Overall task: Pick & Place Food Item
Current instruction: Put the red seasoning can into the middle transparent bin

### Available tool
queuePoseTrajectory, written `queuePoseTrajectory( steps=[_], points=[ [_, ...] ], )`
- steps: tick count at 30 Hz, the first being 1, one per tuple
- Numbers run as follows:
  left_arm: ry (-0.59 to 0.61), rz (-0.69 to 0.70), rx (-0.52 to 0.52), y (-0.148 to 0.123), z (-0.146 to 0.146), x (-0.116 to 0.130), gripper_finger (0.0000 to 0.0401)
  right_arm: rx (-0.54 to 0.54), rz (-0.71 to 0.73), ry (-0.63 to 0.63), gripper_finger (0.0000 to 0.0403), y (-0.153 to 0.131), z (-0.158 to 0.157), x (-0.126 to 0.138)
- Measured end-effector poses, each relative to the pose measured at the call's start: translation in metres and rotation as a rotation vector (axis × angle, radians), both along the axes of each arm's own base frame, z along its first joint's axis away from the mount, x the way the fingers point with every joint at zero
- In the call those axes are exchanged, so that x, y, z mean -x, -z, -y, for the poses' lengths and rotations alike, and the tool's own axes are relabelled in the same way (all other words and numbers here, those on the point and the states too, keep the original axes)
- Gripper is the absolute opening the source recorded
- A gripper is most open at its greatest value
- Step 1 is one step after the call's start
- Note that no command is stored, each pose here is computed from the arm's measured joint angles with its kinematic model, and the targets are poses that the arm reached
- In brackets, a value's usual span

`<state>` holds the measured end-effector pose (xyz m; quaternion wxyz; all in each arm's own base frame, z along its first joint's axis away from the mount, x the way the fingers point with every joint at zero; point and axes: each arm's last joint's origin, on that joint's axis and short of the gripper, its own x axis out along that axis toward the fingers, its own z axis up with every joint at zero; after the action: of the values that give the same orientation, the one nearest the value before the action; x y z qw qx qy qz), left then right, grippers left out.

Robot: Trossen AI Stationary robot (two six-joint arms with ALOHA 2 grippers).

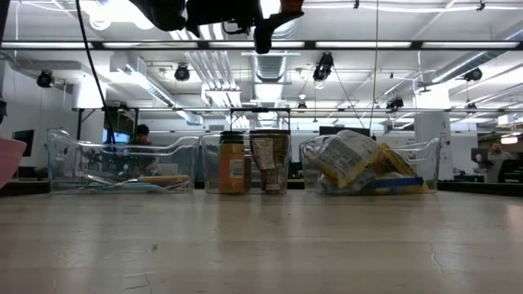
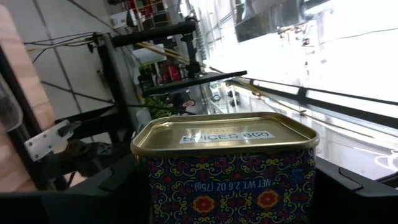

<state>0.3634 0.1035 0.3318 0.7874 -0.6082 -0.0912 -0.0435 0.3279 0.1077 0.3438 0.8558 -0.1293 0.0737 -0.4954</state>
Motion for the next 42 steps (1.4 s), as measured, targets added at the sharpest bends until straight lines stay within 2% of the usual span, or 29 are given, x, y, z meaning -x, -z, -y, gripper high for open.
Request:
queuePoseTrajectory(
  steps=[7, 11, 23, 31, 42],
  points=[
    [0.0, 0.03, -0.01, -0.003, -0.001, 0.001, 0.0295, -0.014, 0.021, 0.035, 0.0229, 0.004, 0.013, -0.006],
    [0.039, 0.046, 0.003, -0.005, 0.0, 0.001, 0.0295, -0.04, 0.069, 0.052, 0.0229, 0.006, 0.019, -0.007],
    [0.1, 0.045, -0.006, -0.005, 0.001, 0.002, 0.0295, -0.042, 0.073, 0.093, 0.0229, 0.012, 0.027, -0.015],
    [0.054, 0.033, -0.007, -0.004, -0.006, 0.003, 0.0295, 0.007, -0.018, 0.063, 0.0229, 0.008, 0.027, -0.027],
    [0.093, 0.04, -0.005, -0.003, -0.007, 0.005, 0.0295, 0.049, -0.082, 0.044, 0.0229, -0.003, 0.029, -0.033]
  ],
)
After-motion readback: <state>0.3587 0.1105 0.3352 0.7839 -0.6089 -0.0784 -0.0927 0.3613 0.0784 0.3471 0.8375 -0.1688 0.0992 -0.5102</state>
